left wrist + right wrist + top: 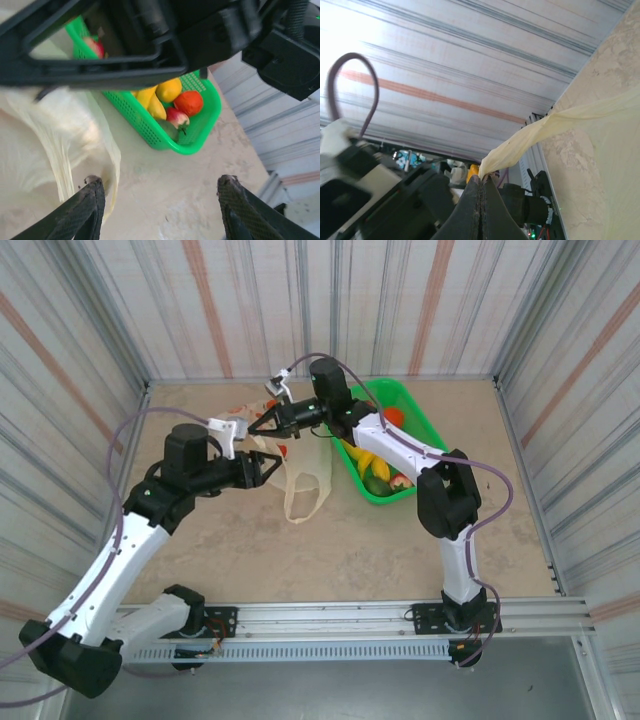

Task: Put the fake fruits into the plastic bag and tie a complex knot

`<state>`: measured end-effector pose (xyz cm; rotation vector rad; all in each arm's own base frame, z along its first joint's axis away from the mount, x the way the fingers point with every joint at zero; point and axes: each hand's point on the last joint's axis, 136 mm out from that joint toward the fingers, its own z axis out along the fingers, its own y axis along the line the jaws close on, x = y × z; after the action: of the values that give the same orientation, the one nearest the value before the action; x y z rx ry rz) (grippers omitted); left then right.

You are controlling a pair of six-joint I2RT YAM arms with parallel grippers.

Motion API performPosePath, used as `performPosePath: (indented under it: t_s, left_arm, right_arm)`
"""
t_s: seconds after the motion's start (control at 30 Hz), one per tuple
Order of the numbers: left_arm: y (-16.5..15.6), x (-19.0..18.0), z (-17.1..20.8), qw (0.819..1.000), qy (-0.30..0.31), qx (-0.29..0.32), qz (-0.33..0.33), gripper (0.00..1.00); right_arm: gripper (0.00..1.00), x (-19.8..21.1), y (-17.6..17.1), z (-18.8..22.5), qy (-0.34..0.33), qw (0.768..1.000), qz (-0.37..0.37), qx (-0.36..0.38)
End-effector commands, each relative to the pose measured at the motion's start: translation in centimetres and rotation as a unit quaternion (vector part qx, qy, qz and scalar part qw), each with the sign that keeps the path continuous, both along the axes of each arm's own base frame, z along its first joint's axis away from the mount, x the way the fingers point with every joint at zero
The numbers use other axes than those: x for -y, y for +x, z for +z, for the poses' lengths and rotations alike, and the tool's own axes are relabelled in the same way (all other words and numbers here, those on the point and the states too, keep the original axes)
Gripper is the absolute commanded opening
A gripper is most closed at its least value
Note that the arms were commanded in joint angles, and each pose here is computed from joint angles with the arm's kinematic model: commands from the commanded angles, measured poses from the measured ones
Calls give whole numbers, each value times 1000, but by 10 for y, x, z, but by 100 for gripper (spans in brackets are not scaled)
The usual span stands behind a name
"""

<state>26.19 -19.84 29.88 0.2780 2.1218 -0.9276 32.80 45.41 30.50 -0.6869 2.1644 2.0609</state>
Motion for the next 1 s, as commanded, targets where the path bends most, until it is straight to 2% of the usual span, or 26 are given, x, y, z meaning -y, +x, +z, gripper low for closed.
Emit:
performPosePath:
  t_s: [0.0, 0.23, 0.4, 0.57, 0.67, 0.73, 0.9, 0.97]
  left_arm:
    - [24, -11, 14, 992, 58, 95, 58, 60]
    - [31, -19, 0, 990, 81, 81, 85, 54]
    - [28, -22, -2, 989, 78, 85, 90, 57]
    - [33, -16, -14, 992, 85, 47, 84, 59]
    - [35, -6, -15, 995, 68, 47, 64, 59]
    - [37, 0, -14, 996, 56, 51, 52, 56]
    - [47, -2, -6, 994, 58, 60, 71, 51]
    - [49, -8, -3, 992, 65, 64, 85, 45]
  right_arm:
    - [0, -1, 0, 2, 8, 1000, -6, -2]
    - [0, 0, 1, 8, 16, 1000, -11, -3]
    - [0, 1, -1, 13, 21, 1000, -11, -3]
    - [0, -1, 0, 17, 27, 1000, -16, -6]
    - [0, -2, -2, 19, 29, 999, -12, -6]
    - [0, -3, -3, 19, 29, 1000, -12, -6]
    - [0, -4, -4, 17, 26, 1000, -12, -9]
    - [0, -5, -5, 17, 27, 1000, -11, -9]
